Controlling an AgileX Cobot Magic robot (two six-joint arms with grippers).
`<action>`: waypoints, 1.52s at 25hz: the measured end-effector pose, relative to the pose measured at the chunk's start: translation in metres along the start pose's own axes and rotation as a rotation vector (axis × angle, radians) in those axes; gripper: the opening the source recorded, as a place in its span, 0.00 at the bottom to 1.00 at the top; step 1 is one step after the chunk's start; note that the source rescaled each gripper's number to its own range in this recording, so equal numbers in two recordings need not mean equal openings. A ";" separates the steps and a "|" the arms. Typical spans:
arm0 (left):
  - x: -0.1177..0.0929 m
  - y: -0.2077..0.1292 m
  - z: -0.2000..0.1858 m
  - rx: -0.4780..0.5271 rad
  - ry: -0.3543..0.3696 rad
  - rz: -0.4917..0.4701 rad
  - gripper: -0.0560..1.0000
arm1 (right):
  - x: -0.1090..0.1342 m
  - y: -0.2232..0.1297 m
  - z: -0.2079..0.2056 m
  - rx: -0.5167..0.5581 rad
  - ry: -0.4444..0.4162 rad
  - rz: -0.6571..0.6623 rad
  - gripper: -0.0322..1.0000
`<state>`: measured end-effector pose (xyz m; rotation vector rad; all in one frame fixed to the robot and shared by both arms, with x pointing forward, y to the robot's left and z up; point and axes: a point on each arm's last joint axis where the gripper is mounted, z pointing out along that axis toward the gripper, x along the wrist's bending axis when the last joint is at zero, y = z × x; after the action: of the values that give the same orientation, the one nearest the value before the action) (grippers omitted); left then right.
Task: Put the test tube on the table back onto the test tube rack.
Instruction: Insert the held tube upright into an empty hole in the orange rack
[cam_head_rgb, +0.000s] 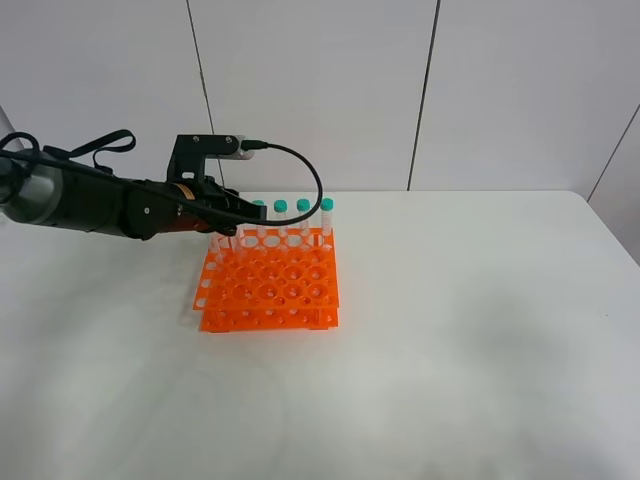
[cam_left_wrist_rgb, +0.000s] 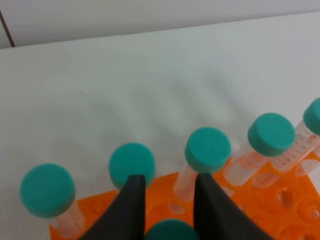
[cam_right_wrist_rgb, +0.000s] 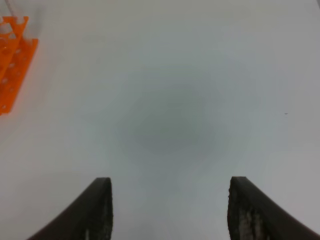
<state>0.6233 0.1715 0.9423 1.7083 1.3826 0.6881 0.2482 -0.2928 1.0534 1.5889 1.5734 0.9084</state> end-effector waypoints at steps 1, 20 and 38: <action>0.000 -0.002 0.001 0.009 0.000 0.000 0.05 | 0.000 0.000 0.000 0.000 0.000 0.000 0.86; 0.000 -0.001 0.003 0.009 -0.001 0.001 0.05 | 0.000 0.000 0.000 0.000 0.000 0.000 0.86; 0.000 -0.007 0.009 0.008 0.002 -0.001 0.05 | 0.000 0.000 0.000 0.000 0.000 0.000 0.86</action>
<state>0.6274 0.1698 0.9312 1.7138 1.3892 0.6850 0.2482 -0.2928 1.0534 1.5889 1.5734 0.9084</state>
